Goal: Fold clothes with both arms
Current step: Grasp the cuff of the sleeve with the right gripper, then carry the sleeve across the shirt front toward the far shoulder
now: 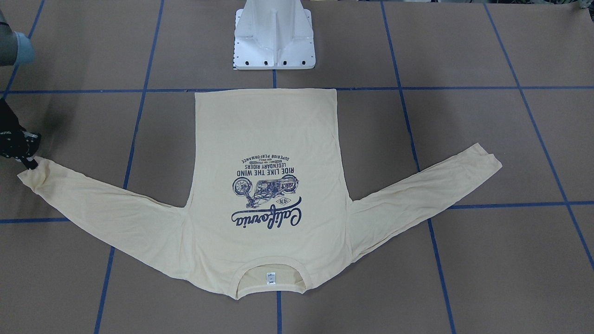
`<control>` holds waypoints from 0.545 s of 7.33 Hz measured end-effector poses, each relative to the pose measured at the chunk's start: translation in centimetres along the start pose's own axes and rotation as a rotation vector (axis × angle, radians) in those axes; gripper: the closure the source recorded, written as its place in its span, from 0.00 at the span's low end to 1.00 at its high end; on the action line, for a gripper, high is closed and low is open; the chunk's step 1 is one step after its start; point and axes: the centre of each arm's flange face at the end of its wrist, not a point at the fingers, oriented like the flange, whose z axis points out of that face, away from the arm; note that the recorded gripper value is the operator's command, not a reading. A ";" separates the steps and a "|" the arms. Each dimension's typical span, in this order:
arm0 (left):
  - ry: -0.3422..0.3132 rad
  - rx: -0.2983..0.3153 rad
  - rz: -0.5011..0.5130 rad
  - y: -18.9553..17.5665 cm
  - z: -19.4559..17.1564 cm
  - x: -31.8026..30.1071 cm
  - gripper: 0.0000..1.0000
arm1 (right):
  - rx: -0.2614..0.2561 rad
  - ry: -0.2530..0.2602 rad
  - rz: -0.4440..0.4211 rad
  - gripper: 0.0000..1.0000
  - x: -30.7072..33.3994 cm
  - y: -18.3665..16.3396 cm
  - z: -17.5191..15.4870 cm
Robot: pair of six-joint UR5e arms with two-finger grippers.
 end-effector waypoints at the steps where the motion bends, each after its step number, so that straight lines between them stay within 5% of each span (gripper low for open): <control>1: 0.000 0.000 0.000 0.0 0.0 0.0 0.00 | 0.034 -0.044 -0.007 1.00 -2.3 -1.2 -2.0; 4: 0.001 -0.002 -0.002 0.1 0.1 -0.1 0.00 | 0.096 -0.125 0.027 1.00 -14.5 -8.6 -5.7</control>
